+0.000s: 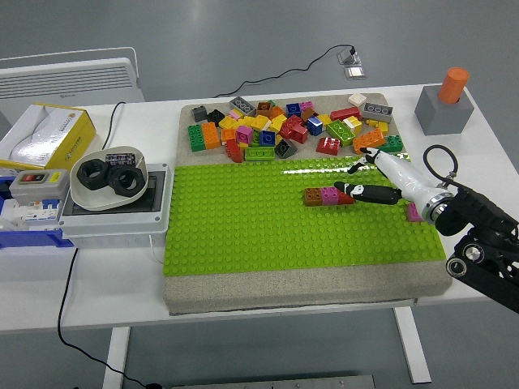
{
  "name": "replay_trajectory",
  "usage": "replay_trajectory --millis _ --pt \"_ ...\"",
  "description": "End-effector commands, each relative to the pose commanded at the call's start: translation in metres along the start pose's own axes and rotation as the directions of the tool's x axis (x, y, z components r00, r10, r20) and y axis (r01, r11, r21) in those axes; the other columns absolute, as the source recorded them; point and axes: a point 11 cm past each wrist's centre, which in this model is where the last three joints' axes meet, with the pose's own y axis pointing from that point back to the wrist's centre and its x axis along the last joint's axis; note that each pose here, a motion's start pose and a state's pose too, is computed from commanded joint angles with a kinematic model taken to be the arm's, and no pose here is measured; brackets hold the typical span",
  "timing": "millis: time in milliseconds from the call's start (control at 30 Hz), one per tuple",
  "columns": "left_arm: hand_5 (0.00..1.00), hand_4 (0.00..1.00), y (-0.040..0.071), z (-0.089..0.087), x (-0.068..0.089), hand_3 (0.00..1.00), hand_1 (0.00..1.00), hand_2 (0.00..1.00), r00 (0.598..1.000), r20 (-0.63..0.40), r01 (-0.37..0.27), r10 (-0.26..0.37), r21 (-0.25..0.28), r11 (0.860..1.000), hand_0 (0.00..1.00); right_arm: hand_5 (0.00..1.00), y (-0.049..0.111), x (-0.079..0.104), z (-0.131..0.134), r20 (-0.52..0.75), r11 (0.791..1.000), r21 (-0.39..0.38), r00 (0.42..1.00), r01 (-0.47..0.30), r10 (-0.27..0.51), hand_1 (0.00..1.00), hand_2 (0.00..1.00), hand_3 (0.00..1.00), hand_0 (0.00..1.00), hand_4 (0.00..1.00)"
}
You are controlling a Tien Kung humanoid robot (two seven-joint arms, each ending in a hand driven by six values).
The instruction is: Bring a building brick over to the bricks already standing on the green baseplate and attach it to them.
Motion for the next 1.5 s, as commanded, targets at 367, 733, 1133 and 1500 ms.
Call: replay_trajectory --millis 367,733,1133,1500 --pt "0.998 0.998 0.0 -0.001 -0.001 0.829 0.626 0.642 1.0 0.004 0.001 -0.001 0.003 1.0 0.71 0.248 0.037 0.016 0.057 0.044 0.992 -0.121 0.998 -0.042 0.048 0.871 0.91 0.695 0.911 0.818" --pt "0.998 0.998 -0.002 -0.003 -0.003 0.831 0.624 0.643 1.0 0.008 0.003 -0.003 0.008 1.0 0.71 0.3 0.041 -0.013 0.047 0.275 0.992 -0.031 0.953 -0.122 0.126 0.767 0.82 0.675 0.774 0.781" --pt "0.998 0.998 -0.003 -0.005 -0.005 0.832 0.626 0.643 1.0 0.004 0.001 -0.001 0.006 1.0 0.71 0.359 0.035 -0.019 0.033 0.434 0.965 -0.03 0.866 -0.259 0.246 0.706 0.75 0.653 0.715 0.748" --pt "0.998 0.998 -0.006 -0.01 -0.007 0.834 0.628 0.639 1.0 -0.013 -0.003 0.004 0.01 1.0 0.708 0.361 0.036 -0.019 0.033 0.465 0.959 -0.04 0.844 -0.279 0.265 0.694 0.738 0.647 0.709 0.744"
